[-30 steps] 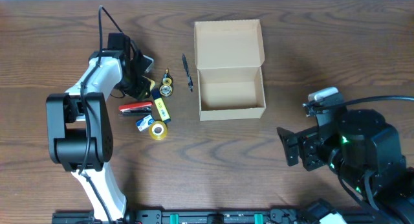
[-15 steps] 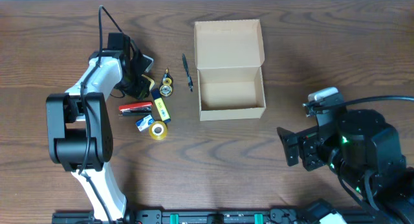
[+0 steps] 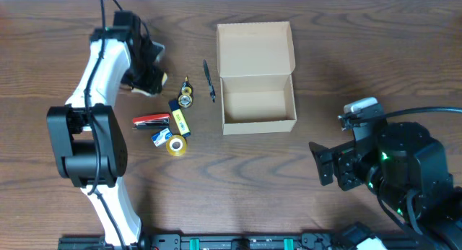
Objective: Pack container
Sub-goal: 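Lift the pad and carry it with the left gripper to the box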
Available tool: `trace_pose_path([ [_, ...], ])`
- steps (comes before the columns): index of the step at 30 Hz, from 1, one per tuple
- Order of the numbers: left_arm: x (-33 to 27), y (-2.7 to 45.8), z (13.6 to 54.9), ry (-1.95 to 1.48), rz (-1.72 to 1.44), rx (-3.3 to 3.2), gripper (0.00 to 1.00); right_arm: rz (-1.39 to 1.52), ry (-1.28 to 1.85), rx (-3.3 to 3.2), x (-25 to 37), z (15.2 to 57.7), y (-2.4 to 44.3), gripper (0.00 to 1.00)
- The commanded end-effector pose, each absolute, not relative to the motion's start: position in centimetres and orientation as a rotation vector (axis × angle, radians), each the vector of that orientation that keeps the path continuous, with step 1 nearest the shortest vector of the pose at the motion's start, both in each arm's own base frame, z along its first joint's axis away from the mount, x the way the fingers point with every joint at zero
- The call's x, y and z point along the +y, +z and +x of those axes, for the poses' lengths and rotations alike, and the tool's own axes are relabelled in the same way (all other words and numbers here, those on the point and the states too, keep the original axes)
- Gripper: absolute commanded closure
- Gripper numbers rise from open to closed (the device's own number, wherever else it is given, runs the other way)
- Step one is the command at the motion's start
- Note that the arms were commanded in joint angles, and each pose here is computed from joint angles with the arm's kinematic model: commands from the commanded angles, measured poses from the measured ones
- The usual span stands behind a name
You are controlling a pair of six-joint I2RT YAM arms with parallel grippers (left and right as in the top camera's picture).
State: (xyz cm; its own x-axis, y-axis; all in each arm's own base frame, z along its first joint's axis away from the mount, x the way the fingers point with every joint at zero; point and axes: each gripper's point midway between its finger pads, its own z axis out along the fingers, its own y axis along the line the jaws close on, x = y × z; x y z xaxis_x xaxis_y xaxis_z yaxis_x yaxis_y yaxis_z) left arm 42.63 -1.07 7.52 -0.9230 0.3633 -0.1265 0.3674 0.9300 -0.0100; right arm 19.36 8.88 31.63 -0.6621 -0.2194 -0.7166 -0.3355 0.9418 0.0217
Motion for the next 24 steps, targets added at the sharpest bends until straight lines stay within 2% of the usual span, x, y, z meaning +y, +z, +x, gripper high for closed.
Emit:
trace_pose_path([
  [1,-2.2,10.6,44.0,-0.141,0.478,2.917,0.69,-0.382,0.178,2.315,8.6,19.5,31.7,0.01],
  [7,-4.4,16.1,44.9,-0.192,0.410,2.852,0.81,-0.382,0.178,2.315,8.6,19.5,31.7,0.01],
  [14,-11.2,22.9,42.9,-0.244,0.548,2.705,0.93,-0.382,0.178,2.315,8.6,19.5,31.7,0.01],
  [18,-16.4,26.1,41.1,-0.298,0.527,2.623,0.91,-0.382,0.178,2.315,8.6,19.5,31.7,0.01],
  [24,-23.0,25.5,38.2,-0.287,0.544,2.639,0.92,-0.382,0.178,2.315,8.6,19.5,31.7,0.01],
])
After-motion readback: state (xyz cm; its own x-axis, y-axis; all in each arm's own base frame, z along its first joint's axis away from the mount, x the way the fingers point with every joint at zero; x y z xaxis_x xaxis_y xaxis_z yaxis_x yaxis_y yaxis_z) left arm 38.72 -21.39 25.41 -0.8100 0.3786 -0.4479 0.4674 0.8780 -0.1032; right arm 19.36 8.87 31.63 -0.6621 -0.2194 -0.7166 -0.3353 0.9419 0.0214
